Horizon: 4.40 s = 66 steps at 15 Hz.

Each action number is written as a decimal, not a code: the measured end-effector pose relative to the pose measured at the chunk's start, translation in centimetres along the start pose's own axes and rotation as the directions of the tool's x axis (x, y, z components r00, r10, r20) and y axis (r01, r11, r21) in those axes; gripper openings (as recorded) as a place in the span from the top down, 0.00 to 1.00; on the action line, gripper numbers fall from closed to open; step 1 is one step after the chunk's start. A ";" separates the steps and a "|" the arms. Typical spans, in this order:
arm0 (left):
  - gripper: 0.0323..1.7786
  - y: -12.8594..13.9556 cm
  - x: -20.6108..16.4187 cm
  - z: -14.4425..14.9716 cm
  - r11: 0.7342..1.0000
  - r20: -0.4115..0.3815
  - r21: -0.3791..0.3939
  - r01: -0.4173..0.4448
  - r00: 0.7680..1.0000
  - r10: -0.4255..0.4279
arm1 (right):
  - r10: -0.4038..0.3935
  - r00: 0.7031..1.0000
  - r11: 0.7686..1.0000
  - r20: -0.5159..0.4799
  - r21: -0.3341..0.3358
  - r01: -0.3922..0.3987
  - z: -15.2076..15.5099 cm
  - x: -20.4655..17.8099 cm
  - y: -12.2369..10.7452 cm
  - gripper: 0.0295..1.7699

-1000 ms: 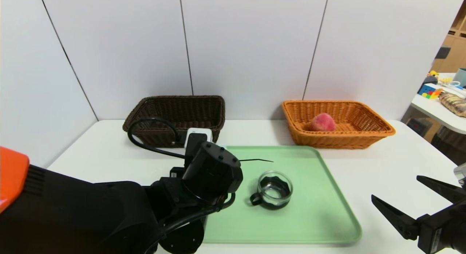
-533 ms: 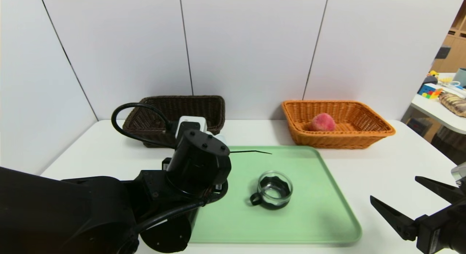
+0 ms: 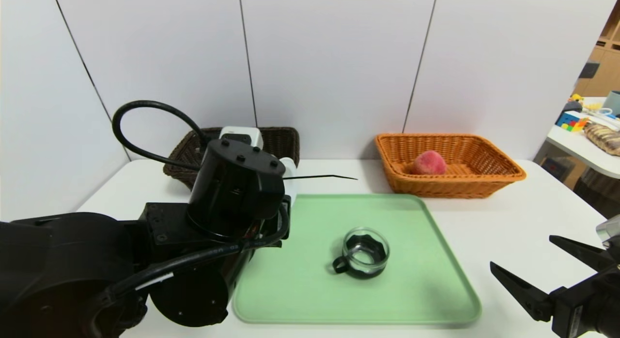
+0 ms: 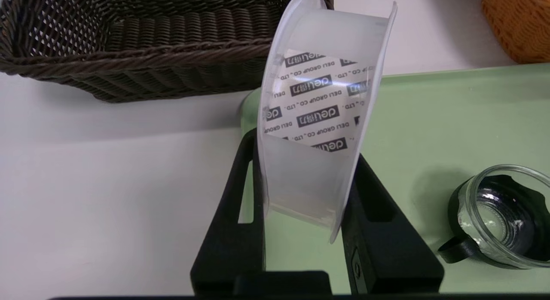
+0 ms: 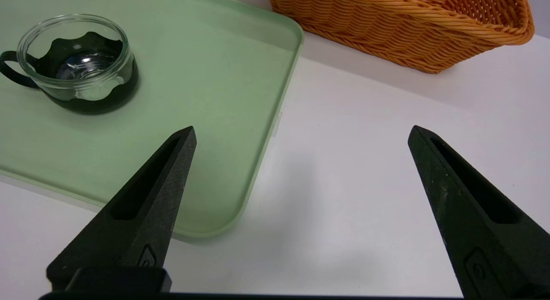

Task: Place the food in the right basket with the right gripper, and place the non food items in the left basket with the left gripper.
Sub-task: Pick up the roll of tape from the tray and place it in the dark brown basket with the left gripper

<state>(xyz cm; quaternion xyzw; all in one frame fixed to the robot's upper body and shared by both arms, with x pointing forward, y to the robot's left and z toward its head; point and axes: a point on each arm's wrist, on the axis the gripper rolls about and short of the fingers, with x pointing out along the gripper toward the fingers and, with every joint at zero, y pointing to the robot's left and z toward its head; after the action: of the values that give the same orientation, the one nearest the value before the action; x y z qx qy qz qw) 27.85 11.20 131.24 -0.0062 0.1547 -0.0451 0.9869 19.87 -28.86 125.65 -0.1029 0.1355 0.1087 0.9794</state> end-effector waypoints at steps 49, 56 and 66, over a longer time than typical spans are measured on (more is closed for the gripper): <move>0.73 9.8 18.4 8.8 0.977 -0.248 0.209 -0.049 0.963 0.102 | 0.001 1.000 1.000 0.000 -0.013 -0.001 -0.2 -0.1 0.0 0.04; 0.73 10.2 20.8 7.5 0.976 -0.279 0.210 -0.054 0.954 0.113 | 0.002 1.000 1.000 -0.001 -0.014 -0.002 -0.2 -0.1 0.0 0.04; 0.73 10.5 22.4 6.7 0.975 -0.289 0.210 -0.067 0.949 0.127 | 0.002 1.000 1.000 -0.005 -0.020 -0.002 -0.2 -0.1 0.0 0.04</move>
<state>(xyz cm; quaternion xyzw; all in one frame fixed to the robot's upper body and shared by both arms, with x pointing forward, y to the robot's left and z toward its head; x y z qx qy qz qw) 52.07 19.62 130.47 0.1065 0.2980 -0.0117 0.9486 19.73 -28.91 125.45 -0.1127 0.1369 0.1107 0.9779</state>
